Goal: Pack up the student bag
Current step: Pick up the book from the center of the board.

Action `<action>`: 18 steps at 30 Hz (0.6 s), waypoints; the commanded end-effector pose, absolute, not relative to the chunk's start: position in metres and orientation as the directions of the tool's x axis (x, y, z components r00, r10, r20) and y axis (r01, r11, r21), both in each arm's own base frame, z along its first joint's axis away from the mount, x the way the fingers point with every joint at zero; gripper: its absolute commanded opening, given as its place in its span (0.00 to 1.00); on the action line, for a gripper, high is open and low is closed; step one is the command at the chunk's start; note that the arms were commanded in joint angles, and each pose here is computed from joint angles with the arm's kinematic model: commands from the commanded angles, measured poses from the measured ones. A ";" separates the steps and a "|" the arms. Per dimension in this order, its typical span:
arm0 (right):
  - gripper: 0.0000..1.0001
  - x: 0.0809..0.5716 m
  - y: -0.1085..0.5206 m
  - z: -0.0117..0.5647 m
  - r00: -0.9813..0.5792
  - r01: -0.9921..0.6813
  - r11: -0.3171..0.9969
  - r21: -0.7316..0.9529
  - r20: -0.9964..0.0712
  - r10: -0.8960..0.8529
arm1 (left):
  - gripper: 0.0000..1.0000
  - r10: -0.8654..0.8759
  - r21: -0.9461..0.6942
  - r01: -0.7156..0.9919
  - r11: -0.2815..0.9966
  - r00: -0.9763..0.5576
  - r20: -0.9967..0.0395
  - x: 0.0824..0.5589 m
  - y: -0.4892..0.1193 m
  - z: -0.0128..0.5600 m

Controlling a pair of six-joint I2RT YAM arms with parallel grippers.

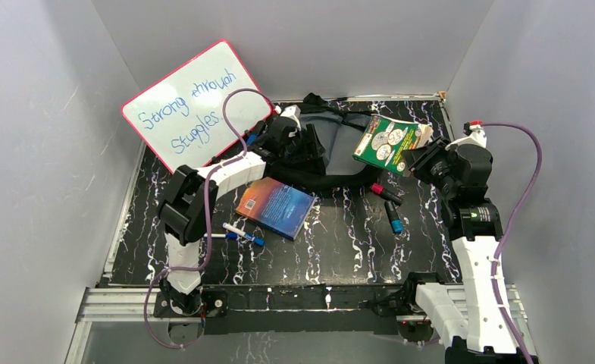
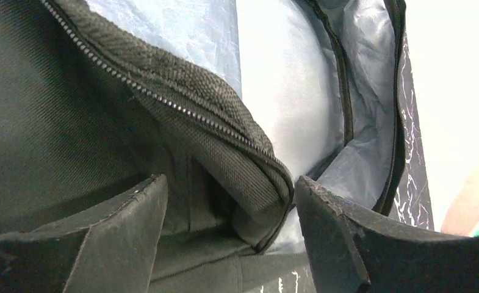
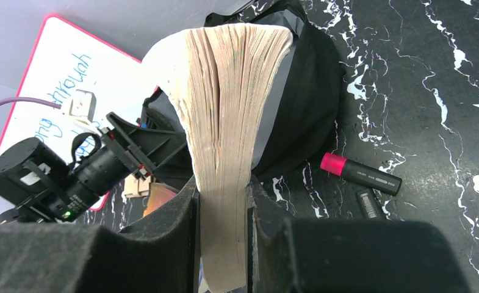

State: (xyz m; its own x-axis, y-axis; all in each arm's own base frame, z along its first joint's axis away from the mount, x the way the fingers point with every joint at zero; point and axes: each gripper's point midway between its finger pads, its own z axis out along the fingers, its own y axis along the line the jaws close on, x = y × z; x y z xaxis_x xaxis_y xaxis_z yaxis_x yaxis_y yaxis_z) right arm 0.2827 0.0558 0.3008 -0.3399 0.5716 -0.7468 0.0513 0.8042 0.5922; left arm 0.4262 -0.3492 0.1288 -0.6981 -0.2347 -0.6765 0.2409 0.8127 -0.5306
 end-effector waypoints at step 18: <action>0.00 0.326 0.067 0.336 -0.223 -0.055 0.687 0.725 -0.679 0.699 | 0.00 -0.286 -0.565 0.342 0.751 -0.603 -0.745 0.466 -0.349 0.195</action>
State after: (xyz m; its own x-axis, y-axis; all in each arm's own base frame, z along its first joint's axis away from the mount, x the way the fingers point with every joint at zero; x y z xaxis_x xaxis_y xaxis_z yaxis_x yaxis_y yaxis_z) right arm 0.3023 0.0623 0.2874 -0.3488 0.6426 -0.6822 0.0744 0.7446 0.6633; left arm 0.4539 -0.3567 0.1363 -0.6789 -0.2461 -0.6917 0.2830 0.7816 -0.5559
